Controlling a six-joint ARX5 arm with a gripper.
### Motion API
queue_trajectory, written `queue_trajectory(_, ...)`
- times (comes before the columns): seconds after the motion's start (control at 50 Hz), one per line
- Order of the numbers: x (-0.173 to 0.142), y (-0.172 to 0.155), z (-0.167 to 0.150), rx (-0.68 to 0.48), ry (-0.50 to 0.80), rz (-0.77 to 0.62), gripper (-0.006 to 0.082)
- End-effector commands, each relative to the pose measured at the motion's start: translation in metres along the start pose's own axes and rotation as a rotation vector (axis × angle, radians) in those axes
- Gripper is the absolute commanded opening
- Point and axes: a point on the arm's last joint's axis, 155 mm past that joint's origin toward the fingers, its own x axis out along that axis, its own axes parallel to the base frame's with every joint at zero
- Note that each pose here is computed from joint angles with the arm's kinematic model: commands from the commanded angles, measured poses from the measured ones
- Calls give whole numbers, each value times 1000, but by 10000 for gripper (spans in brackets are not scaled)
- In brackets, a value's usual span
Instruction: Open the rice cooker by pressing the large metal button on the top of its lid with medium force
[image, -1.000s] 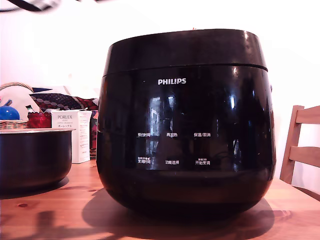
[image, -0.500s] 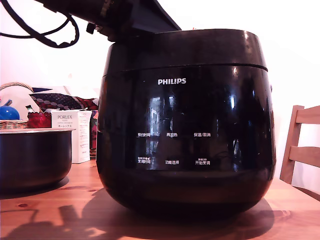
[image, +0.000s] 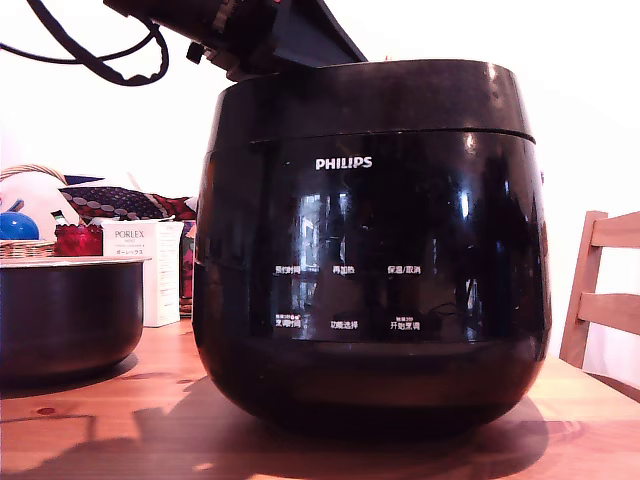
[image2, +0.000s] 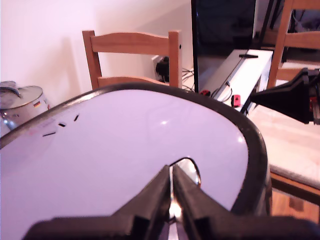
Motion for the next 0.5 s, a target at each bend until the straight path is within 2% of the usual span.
queue_trajectory(0.0,6,-8,-97,-31,270,-21,-19)
queue_trajectory(0.48,-1,-8,-120,15,367,-33,-19)
